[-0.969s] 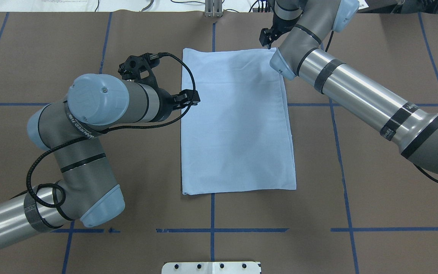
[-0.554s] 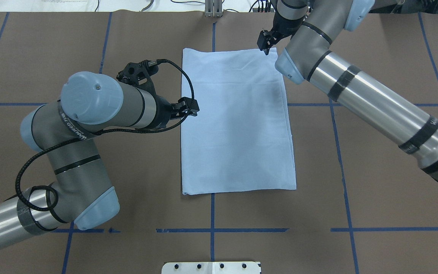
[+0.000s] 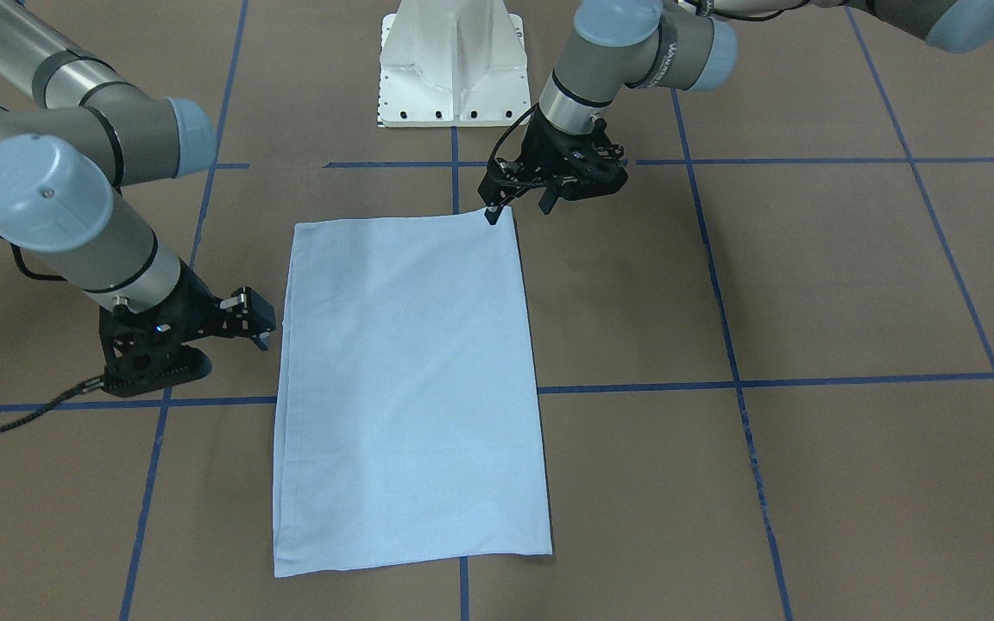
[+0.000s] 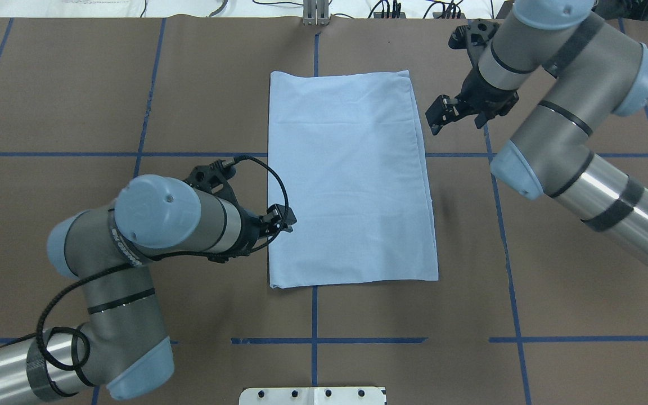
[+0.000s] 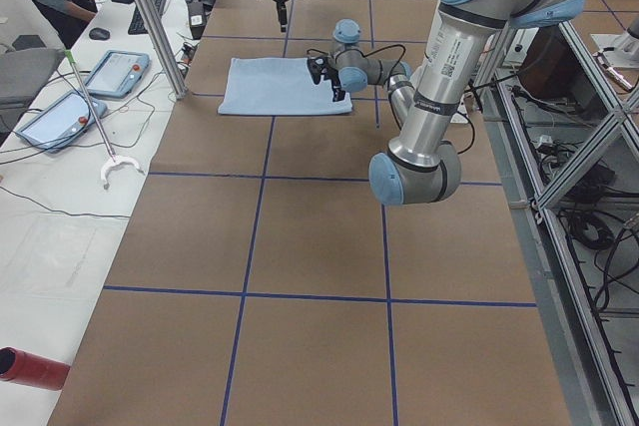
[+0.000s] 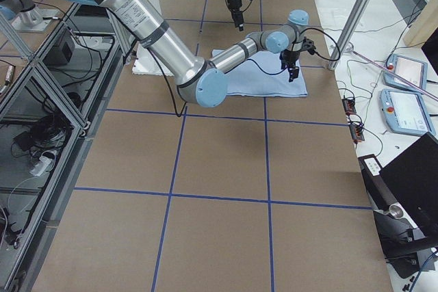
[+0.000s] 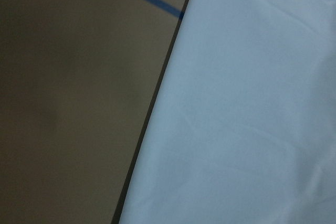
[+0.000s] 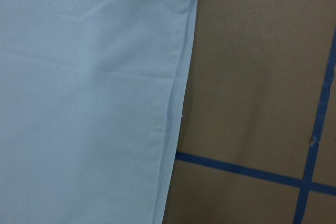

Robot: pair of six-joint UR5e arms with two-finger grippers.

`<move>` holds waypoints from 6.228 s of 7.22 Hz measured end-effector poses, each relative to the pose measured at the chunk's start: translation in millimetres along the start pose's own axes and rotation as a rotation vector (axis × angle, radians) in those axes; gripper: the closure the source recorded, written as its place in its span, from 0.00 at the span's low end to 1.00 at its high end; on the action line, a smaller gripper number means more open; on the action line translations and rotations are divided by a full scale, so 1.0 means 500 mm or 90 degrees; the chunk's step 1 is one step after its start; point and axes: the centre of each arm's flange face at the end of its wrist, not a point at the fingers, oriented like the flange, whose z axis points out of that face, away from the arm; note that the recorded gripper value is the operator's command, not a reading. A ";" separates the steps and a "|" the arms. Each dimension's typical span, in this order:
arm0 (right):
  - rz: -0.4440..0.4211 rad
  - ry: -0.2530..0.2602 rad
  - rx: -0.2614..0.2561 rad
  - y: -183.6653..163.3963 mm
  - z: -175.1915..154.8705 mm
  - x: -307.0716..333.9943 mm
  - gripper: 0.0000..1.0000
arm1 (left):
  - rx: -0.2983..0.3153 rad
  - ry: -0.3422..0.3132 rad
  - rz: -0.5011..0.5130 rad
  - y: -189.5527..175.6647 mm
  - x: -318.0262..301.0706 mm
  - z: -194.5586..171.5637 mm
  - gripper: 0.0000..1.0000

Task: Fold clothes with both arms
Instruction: 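Withdraw the right gripper beside the shirt while the left gripper moves to its near corner, then move the right gripper to the shirt's side edge nearest it, then grasp the shirt's near corners with both grippers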

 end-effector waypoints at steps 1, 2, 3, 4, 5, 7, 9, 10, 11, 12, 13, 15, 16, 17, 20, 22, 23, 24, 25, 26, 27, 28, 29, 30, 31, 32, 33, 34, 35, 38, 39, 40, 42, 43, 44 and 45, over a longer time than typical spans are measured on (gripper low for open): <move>0.051 -0.015 -0.006 0.065 -0.011 0.001 0.00 | 0.005 -0.019 -0.015 0.030 -0.012 0.042 0.04; 0.085 -0.029 -0.012 0.127 -0.022 -0.008 0.00 | 0.008 -0.035 -0.028 0.055 -0.018 0.078 0.06; 0.104 -0.036 -0.017 0.168 -0.028 -0.019 0.00 | 0.017 -0.043 -0.034 0.067 -0.009 0.103 0.11; 0.110 -0.038 -0.020 0.188 -0.028 -0.026 0.00 | 0.024 -0.049 -0.037 0.073 0.001 0.118 0.16; 0.112 -0.038 -0.021 0.196 -0.026 -0.030 0.00 | 0.027 -0.052 -0.038 0.075 0.005 0.126 0.18; 0.111 -0.037 -0.022 0.201 -0.021 -0.035 0.00 | 0.030 -0.060 -0.039 0.075 -0.003 0.132 0.18; 0.110 -0.036 -0.023 0.205 -0.015 -0.044 0.00 | 0.033 -0.073 -0.040 0.077 -0.004 0.132 0.19; 0.109 -0.035 -0.023 0.206 -0.013 -0.046 0.00 | 0.031 -0.077 -0.039 0.084 -0.005 0.133 0.30; 0.109 -0.034 -0.022 0.206 -0.013 -0.047 0.00 | 0.027 -0.080 -0.037 0.095 -0.008 0.135 0.42; 0.109 -0.034 -0.022 0.207 -0.012 -0.048 0.00 | 0.024 -0.080 -0.036 0.102 -0.007 0.136 0.64; 0.109 -0.034 -0.022 0.207 -0.011 -0.047 0.00 | 0.022 -0.078 -0.036 0.106 -0.004 0.135 0.81; 0.109 -0.033 -0.022 0.207 -0.010 -0.047 0.00 | 0.021 -0.076 -0.035 0.109 0.000 0.132 1.00; 0.108 -0.033 -0.022 0.207 -0.010 -0.048 0.00 | 0.021 -0.077 -0.033 0.109 -0.002 0.131 1.00; 0.107 -0.033 -0.022 0.209 -0.009 -0.050 0.00 | 0.020 -0.076 -0.029 0.107 -0.004 0.129 1.00; 0.156 -0.022 0.004 0.263 0.045 -0.132 0.00 | 0.022 -0.093 -0.010 0.108 -0.009 0.104 1.00; 0.216 -0.035 0.037 0.340 0.100 -0.217 0.00 | 0.023 -0.107 0.012 0.108 -0.011 0.093 1.00; 0.246 -0.037 0.042 0.384 0.125 -0.255 0.00 | 0.022 -0.108 0.015 0.109 -0.010 0.092 1.00; 0.276 -0.035 0.047 0.424 0.147 -0.283 0.00 | 0.022 -0.108 0.016 0.110 -0.010 0.093 1.00; 0.306 -0.029 0.050 0.454 0.167 -0.298 0.00 | 0.021 -0.108 0.016 0.110 -0.010 0.093 1.00; 0.336 -0.018 0.051 0.476 0.188 -0.304 0.00 | 0.021 -0.108 0.017 0.110 -0.010 0.095 1.00; 0.366 -0.004 0.051 0.489 0.209 -0.304 0.00 | 0.021 -0.109 0.017 0.110 -0.009 0.097 1.00; 0.394 0.012 0.051 0.493 0.224 -0.302 0.00 | 0.021 -0.109 0.017 0.110 -0.009 0.098 1.00; 0.419 0.029 0.050 0.495 0.235 -0.299 0.00 | 0.021 -0.110 0.017 0.110 -0.010 0.100 1.00; 0.434 0.046 0.050 0.497 0.244 -0.295 0.00 | 0.021 -0.110 0.017 0.109 -0.010 0.101 1.00; 0.441 0.059 0.050 0.497 0.254 -0.292 0.00 | 0.021 -0.111 0.017 0.109 -0.011 0.103 1.00; 0.444 0.065 0.051 0.492 0.262 -0.294 0.00 | 0.022 -0.112 0.017 0.108 -0.013 0.105 1.00; 0.448 0.068 0.054 0.479 0.271 -0.304 0.00 | 0.022 -0.113 0.016 0.108 -0.014 0.107 1.00; 0.451 0.072 0.056 0.468 0.282 -0.312 0.00 | 0.022 -0.113 0.017 0.107 -0.014 0.107 1.00; 0.453 0.076 0.057 0.461 0.288 -0.314 0.00 | 0.022 -0.113 0.017 0.107 -0.014 0.108 1.00; 0.455 0.081 0.058 0.458 0.294 -0.307 0.00 | 0.023 -0.111 0.017 0.108 -0.013 0.108 1.00; 0.455 0.082 0.058 0.459 0.294 -0.303 0.00 | 0.022 -0.110 0.017 0.108 -0.013 0.107 1.00; 0.456 0.082 0.059 0.459 0.292 -0.301 0.00 | 0.023 -0.111 0.018 0.108 -0.012 0.108 1.00; 0.457 0.083 0.058 0.461 0.291 -0.296 0.00 | 0.023 -0.111 0.025 0.107 -0.013 0.110 1.00; 0.456 0.083 0.058 0.463 0.292 -0.295 0.09 | 0.023 -0.111 0.027 0.107 -0.011 0.110 1.00; 0.456 0.083 0.057 0.463 0.292 -0.295 0.52 | 0.023 -0.110 0.027 0.108 -0.010 0.109 1.00; 0.456 0.083 0.057 0.464 0.293 -0.296 0.80 | 0.023 -0.110 0.028 0.108 -0.009 0.109 1.00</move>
